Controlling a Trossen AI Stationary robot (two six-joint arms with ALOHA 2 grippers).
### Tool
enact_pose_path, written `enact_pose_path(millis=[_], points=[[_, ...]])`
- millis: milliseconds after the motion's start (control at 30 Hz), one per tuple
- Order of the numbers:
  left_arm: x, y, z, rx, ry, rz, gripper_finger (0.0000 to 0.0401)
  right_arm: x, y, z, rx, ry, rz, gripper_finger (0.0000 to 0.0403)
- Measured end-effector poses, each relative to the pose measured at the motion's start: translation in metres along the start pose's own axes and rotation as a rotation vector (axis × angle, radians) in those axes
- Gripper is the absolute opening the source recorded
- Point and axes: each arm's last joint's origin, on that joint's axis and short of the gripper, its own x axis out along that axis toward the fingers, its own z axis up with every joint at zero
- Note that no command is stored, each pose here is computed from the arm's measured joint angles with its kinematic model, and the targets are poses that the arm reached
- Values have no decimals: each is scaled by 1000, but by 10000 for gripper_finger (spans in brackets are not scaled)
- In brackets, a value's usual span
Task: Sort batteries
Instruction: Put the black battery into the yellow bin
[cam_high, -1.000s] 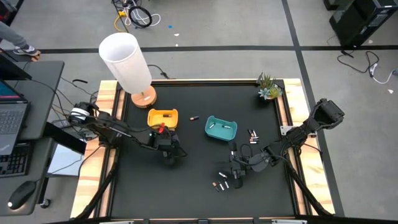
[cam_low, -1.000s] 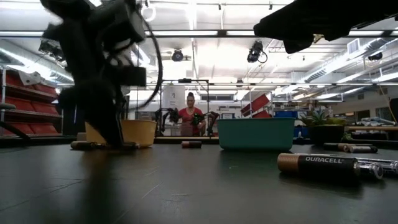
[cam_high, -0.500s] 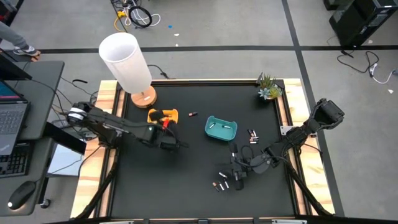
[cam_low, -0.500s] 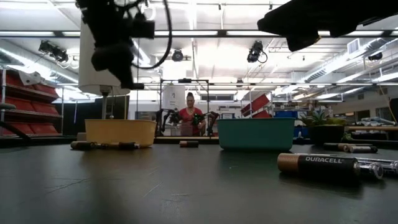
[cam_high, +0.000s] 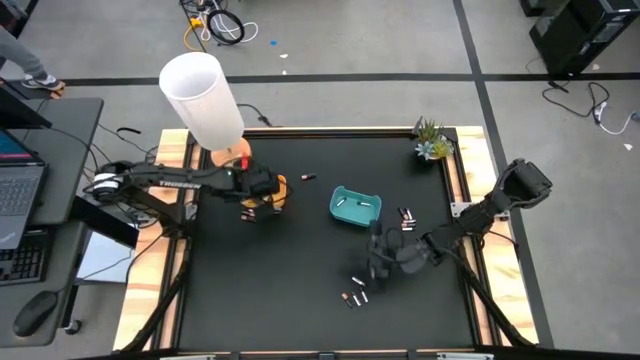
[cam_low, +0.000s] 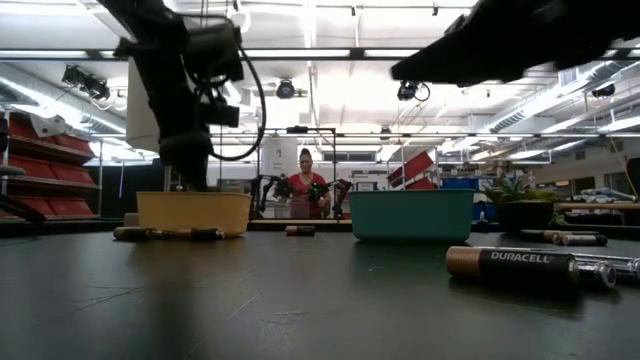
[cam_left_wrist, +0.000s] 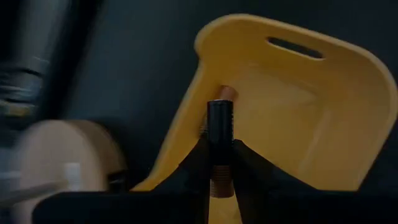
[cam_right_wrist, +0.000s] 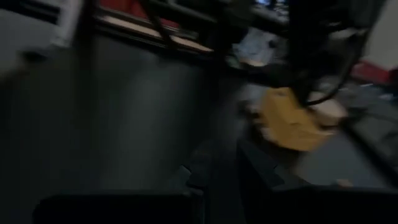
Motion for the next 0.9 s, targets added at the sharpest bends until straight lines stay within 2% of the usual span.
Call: enact_pose_path(millis=[100,267,367,433,500,600,667,800,900], points=[[10,8,-2,-86,14,-34,74,6,-21,5,-50,-11,-48,57],[7,5,3,-101,-41,-121,180,3,-56,21,-60,-85,-2,49],[3,-4,7,-97,-89,-185,213,-2,-73,28,-40,-106,2,41],[1,-9,7,-84,-93,-224,217,-6,-79,30,-33,-99,-10,35],[-2,-15,10,-75,-134,-216,213,-9,-85,31,-30,-90,-28,31],[-10,-18,19,-63,-272,-136,199,-12,-97,32,-18,-17,-103,26],[-15,-18,31,-66,-392,-119,190,-13,-109,36,-10,49,-138,25],[-11,-5,55,-73,-601,-105,173,-10,-129,45,-34,125,-169,26],[3,19,71,-93,-612,-141,163,-8,-141,50,-62,121,-140,27]])
